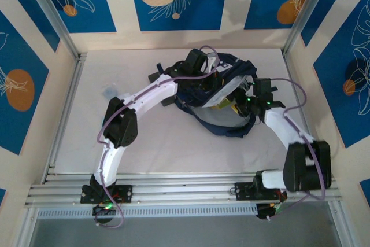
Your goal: Pack books, pencil case, and school supplies into a backpack
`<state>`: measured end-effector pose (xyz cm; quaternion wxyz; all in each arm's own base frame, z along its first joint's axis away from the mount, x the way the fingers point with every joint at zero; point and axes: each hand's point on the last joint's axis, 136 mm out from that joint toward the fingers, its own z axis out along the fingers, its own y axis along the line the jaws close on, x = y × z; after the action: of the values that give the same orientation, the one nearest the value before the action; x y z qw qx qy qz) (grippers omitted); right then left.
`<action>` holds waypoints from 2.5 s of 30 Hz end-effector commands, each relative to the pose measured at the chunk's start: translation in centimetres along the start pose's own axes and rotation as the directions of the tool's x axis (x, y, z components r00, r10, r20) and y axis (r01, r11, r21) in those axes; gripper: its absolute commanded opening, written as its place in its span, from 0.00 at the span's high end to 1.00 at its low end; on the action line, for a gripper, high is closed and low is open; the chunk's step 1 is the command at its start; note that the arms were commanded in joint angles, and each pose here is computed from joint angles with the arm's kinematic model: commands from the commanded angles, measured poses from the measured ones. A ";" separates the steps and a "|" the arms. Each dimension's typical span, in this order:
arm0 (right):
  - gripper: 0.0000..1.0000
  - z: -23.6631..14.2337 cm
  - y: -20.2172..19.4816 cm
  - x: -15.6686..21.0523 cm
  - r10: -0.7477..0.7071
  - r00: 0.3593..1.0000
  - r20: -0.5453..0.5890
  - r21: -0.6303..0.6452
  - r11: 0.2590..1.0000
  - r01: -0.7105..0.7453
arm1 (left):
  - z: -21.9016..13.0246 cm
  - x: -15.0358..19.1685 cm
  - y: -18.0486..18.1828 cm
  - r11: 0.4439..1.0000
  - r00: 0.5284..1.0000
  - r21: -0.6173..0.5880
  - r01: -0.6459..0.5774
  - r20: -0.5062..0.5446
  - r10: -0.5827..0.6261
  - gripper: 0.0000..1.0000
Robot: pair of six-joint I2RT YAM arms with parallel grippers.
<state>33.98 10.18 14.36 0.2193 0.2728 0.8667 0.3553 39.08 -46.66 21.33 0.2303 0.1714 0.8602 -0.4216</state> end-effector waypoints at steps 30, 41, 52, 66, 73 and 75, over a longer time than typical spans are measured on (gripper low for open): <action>0.16 -3.0 2.9 8.9 -0.239 0.961 -0.141 -0.031 0.971 0.237 | -9.6 2.4 19.1 0.890 0.926 -0.368 0.270 0.352 -0.136 0.39; 0.28 -1.0 3.4 12.6 -0.264 0.949 -0.174 -0.057 0.964 0.258 | -5.2 3.1 23.7 0.831 0.923 -0.435 0.348 0.315 -0.222 0.40; 0.38 2.5 3.0 15.2 -0.284 0.944 -0.165 -0.042 0.959 0.281 | -3.5 3.3 23.2 0.852 0.925 -0.383 0.358 0.271 -0.267 1.00; 0.52 11.3 6.5 15.7 -0.414 0.910 0.020 0.071 0.909 0.412 | -6.1 4.2 14.9 0.901 0.891 -0.177 0.395 0.311 -0.329 1.00; 0.51 13.6 3.6 12.3 -0.440 0.887 0.139 0.333 0.864 0.376 | -6.5 6.4 13.3 0.905 0.894 -0.159 0.393 0.297 -0.336 1.00; 0.51 13.4 3.1 11.2 -0.435 0.882 0.180 0.398 0.852 0.339 | -6.6 7.1 13.0 0.906 0.895 -0.154 0.394 0.290 -0.340 1.00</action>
<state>32.33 28.43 5.03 0.2942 0.1250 0.9314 0.1742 39.26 -31.30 9.40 0.2671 -0.0953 0.8993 -0.3330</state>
